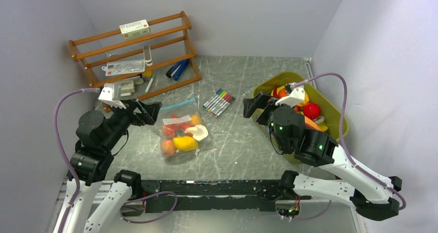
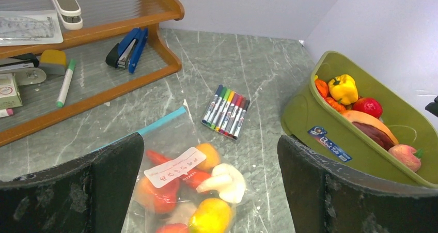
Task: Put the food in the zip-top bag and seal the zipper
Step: Reset both arms
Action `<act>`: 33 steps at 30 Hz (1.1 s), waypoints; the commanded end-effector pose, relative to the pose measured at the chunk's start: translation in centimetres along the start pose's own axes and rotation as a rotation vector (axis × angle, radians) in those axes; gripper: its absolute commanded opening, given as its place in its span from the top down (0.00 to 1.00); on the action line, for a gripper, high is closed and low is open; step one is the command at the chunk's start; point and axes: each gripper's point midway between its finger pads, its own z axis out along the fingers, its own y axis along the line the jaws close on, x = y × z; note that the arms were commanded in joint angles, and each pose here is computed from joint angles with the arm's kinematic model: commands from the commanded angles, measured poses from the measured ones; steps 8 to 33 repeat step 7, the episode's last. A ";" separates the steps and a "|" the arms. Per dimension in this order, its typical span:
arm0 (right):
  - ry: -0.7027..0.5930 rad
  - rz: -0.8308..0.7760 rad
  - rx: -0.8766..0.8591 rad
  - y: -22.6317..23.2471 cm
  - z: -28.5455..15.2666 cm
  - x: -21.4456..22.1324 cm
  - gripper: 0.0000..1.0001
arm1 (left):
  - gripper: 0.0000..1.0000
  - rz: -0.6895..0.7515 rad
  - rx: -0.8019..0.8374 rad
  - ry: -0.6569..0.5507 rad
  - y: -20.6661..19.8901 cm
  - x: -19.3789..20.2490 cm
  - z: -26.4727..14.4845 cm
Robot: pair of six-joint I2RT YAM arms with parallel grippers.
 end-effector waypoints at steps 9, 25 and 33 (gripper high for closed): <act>-0.013 0.018 0.019 -0.3 0.2 -0.1 0.00 | 0.00 0.001 0.015 -0.029 -0.3 -0.5 -0.5; -0.013 0.018 0.019 -0.3 0.2 -0.1 0.00 | 0.00 0.001 0.015 -0.029 -0.3 -0.5 -0.5; -0.013 0.018 0.019 -0.3 0.2 -0.1 0.00 | 0.00 0.001 0.015 -0.029 -0.3 -0.5 -0.5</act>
